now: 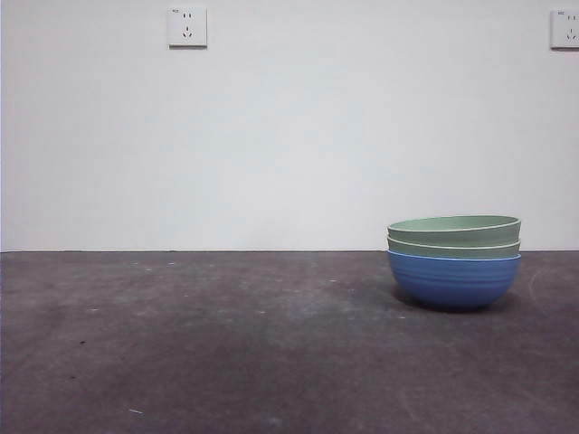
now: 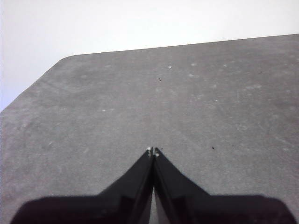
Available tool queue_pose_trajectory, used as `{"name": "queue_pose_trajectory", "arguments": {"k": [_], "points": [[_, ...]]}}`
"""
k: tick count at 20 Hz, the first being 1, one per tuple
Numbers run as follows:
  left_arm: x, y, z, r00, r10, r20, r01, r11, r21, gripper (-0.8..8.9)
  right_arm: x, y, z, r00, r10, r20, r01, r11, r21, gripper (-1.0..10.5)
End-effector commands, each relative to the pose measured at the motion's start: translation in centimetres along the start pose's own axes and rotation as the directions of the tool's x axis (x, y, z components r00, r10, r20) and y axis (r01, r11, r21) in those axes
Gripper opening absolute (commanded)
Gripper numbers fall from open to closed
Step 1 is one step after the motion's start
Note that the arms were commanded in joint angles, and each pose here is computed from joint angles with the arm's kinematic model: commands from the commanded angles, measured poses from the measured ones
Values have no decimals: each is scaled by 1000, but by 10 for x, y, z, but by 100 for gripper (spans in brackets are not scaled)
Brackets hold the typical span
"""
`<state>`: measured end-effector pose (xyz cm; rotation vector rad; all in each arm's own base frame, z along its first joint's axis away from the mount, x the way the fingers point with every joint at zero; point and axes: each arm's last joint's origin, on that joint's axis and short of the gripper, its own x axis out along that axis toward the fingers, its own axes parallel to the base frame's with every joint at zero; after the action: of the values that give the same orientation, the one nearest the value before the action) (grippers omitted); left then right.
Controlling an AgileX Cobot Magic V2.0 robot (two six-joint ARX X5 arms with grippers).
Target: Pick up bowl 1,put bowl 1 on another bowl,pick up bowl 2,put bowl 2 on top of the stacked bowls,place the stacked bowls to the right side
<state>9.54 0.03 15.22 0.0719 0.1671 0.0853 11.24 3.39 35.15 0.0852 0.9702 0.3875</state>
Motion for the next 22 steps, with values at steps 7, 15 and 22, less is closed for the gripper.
{"name": "queue_pose_trajectory", "arguments": {"k": [7,15,22], "points": [[1,0,-4,1000,5,-6,-5,1000,-7,-2,-9,-2,2,989,-53,137,62,996,-58,3],[1,0,-4,1000,5,-6,-5,1000,-7,-2,22,-26,-46,774,-56,631,147,985,-93,3],[1,0,-4,1000,5,-7,-5,1000,-7,-2,96,-50,-100,659,-69,749,134,991,-27,3]]}}
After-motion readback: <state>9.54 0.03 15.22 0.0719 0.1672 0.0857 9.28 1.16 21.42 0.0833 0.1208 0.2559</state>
